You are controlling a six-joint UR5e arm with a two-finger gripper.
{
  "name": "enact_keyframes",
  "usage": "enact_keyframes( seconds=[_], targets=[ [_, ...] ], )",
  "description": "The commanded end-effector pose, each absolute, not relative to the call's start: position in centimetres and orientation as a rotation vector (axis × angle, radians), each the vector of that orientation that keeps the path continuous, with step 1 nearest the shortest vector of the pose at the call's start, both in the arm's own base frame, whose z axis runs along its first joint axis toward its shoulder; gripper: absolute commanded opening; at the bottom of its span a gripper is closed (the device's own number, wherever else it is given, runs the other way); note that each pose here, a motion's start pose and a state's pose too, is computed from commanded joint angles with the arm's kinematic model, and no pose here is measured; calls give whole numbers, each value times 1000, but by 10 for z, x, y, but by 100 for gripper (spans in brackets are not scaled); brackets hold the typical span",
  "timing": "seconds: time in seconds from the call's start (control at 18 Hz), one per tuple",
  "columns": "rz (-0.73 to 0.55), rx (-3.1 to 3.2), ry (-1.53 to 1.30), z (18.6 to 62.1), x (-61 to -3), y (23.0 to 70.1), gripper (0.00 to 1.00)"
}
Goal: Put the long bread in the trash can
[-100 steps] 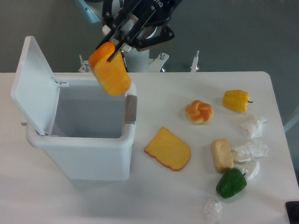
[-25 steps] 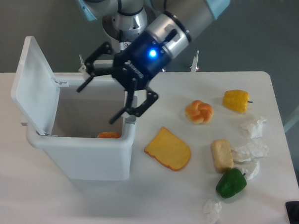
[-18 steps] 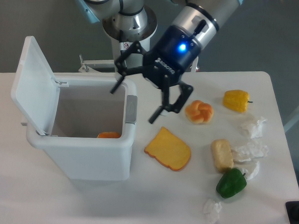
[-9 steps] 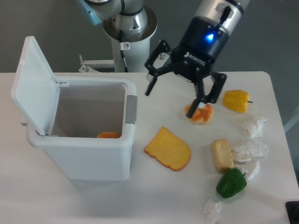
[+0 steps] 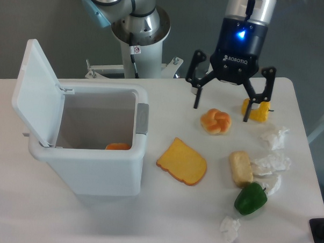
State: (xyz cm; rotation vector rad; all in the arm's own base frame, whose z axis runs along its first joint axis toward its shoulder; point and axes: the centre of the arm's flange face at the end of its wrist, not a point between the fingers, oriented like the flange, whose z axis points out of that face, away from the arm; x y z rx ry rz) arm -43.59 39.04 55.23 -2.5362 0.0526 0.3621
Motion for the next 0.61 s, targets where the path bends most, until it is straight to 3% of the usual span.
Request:
enact_keyframes(
  seconds=[0.17, 0.61],
  targets=[
    [488, -2628, 185, 550, -433, 379, 100],
    [502, -2635, 218, 550, -427, 376, 100]
  ],
)
